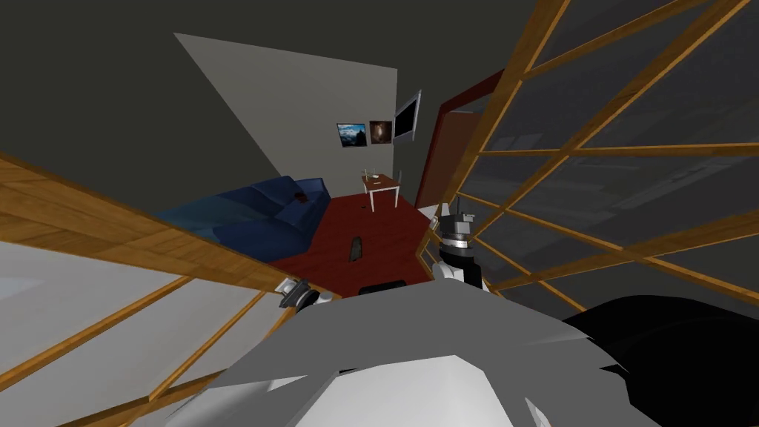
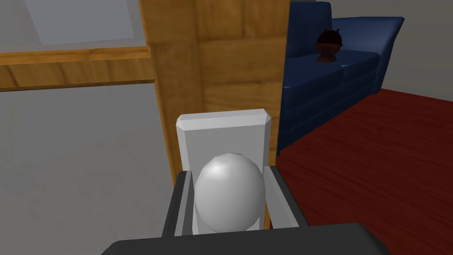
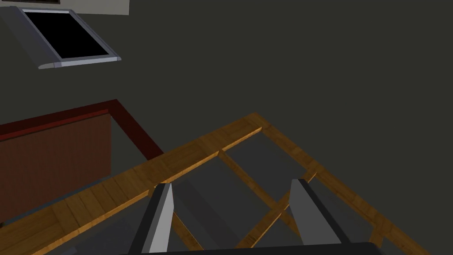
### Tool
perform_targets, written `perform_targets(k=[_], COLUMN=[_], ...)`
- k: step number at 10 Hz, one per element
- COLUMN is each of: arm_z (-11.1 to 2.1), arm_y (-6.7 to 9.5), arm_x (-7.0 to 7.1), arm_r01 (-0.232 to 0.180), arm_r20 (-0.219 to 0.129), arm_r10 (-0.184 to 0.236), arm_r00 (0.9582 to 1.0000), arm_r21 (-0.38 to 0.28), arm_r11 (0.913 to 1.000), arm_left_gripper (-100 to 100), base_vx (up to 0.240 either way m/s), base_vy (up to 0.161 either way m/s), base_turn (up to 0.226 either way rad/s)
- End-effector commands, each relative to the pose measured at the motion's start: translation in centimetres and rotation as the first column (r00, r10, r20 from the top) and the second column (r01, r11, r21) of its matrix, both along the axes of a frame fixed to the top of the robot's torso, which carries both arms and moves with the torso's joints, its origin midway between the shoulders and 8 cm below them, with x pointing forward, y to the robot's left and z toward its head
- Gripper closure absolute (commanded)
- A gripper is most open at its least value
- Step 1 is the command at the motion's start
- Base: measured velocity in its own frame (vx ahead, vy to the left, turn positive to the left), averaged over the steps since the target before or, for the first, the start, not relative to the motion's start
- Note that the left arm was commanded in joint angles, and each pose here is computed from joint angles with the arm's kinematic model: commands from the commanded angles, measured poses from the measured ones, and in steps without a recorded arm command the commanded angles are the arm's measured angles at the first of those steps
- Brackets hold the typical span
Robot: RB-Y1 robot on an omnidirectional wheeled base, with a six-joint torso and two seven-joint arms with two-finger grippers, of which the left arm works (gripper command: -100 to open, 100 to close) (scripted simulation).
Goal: Push the door open
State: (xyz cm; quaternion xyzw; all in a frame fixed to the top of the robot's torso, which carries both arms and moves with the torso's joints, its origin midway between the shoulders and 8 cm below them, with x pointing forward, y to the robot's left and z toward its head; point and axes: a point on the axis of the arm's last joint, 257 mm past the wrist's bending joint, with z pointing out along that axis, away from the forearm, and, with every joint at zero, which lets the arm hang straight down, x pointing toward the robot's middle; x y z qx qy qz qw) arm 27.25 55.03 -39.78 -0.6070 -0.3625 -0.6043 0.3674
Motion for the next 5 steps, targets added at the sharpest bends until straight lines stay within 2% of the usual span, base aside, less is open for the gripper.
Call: perform_targets(k=[1,2,3,5], arm_z=[0.1,0.0,0.2,0.3], arm_y=[0.9,0.5,1.6,2.4], arm_x=[-0.9,-0.7,-1.7,-2.7], arm_r01=[-0.034,-0.018,-0.05,-0.077], arm_r20=[0.006,0.001,0.003,0.004], arm_r10=[0.034,0.018,0.049,0.077], arm_r00=[0.9994,0.9998,0.9988,0.997], arm_r21=[0.001,-0.003,0.004,0.006], arm_r11=[0.9994,0.9998,0.9988,0.997], arm_left_gripper=[100,100,100,100], base_vx=[0.202,0.088,0.104,0.18], base_vy=[0.094,0.048,0.07,0.099], base_turn=[0.061,0.029,0.034,0.053])
